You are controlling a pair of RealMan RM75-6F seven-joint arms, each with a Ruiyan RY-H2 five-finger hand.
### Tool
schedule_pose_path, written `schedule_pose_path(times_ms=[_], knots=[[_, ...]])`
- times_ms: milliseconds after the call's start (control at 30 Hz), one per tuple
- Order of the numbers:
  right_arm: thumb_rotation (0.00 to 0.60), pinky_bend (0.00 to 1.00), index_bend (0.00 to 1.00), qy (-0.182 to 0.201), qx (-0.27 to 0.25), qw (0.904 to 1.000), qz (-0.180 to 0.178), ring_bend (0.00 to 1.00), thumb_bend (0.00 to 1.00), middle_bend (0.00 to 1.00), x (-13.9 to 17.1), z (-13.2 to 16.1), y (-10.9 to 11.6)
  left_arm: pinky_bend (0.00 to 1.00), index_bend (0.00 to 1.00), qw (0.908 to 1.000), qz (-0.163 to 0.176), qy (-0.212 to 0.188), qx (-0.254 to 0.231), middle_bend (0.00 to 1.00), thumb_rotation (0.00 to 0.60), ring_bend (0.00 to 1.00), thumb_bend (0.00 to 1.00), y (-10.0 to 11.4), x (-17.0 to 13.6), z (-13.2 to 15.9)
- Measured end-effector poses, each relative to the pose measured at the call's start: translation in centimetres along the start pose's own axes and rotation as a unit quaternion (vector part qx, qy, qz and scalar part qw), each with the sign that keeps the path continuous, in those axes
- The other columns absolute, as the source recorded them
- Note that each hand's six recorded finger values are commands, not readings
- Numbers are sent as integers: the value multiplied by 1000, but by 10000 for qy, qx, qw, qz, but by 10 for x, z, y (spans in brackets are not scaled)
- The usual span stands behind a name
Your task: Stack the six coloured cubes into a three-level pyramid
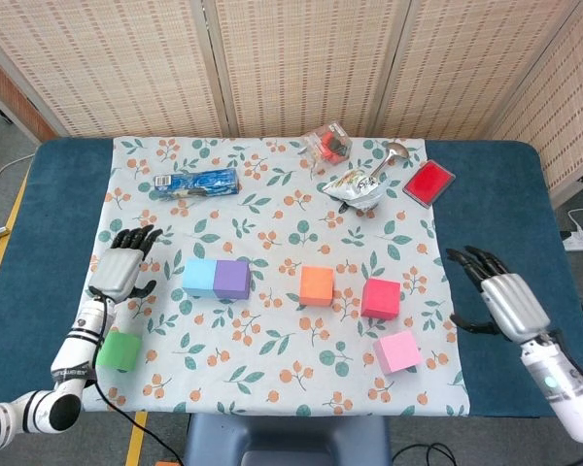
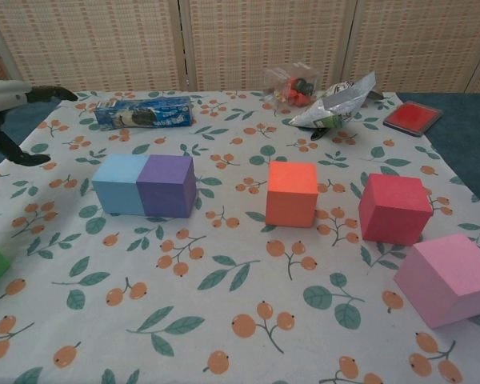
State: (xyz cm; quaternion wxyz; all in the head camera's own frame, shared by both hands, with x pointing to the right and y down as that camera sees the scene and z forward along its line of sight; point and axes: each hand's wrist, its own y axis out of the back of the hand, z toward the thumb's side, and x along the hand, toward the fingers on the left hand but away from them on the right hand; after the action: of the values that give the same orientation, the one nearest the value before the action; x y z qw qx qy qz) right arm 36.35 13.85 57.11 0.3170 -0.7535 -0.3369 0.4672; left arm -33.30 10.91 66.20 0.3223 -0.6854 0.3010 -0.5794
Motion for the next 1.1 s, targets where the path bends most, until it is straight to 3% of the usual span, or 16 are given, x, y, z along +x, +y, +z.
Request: schedule_pose_path(times_ms=[200,433,900,1100], knots=[[600,194,212,451,-382,9970,491,125,37,249,-62,34,-26,52,73,9993,311,-198,30,33,600,0,325,10,-33,-5],[600,194,224,573,-629,9923,901,125,36,249,-117,68,-61,51,79,9985,417,-361,-2,33,600,0,321,14,-59,-12],[600,199,243,578,-411,9897,1240,125,0,249,-162,114,-122,52,81,9982,279,-498,-190,33,600,0,321,6,-69,-22],[600,199,221,534,-385,9907,1190,125,0,249,-172,121,-128,52,80,9980,292,-520,-200,32,600,0,322,7,-70,-22]])
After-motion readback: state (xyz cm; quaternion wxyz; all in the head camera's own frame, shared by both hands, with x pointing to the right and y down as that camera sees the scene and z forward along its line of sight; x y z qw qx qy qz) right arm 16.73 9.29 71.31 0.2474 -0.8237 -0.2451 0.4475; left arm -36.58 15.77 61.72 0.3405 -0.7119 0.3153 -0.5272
